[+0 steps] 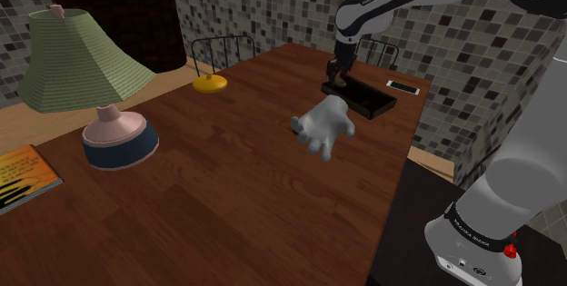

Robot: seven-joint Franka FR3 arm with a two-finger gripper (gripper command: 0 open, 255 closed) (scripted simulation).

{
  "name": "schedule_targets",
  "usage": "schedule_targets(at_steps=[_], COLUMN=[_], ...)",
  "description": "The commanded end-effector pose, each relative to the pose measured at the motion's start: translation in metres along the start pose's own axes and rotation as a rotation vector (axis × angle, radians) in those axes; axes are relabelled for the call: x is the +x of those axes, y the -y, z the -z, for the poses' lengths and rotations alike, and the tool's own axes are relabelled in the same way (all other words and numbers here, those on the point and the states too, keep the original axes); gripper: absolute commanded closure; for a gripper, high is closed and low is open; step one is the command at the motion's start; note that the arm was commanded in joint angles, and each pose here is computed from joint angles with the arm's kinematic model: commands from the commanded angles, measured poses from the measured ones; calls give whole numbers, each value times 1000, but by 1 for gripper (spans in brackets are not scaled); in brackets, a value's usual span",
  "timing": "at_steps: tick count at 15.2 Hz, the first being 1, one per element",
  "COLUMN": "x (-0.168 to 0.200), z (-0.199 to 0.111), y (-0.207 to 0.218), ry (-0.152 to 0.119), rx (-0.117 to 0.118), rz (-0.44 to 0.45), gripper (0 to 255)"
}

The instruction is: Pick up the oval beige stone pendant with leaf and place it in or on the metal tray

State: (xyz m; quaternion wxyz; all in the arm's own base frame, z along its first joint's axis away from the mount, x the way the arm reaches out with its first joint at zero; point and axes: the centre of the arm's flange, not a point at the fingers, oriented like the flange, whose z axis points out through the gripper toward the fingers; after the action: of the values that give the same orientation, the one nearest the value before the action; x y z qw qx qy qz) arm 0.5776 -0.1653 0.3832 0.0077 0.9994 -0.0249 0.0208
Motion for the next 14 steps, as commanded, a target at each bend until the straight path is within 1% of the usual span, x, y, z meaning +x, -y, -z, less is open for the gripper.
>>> schedule_targets(at_steps=[1,10,11,14], x=[-6,-18,-20,-21], z=[-1,-1,-1,-17], y=[-27,-145,-166,-166], ry=[0,0,0,0], rx=[0,0,0,0], rz=[2,2,2,2], gripper=[255,255,255,255])
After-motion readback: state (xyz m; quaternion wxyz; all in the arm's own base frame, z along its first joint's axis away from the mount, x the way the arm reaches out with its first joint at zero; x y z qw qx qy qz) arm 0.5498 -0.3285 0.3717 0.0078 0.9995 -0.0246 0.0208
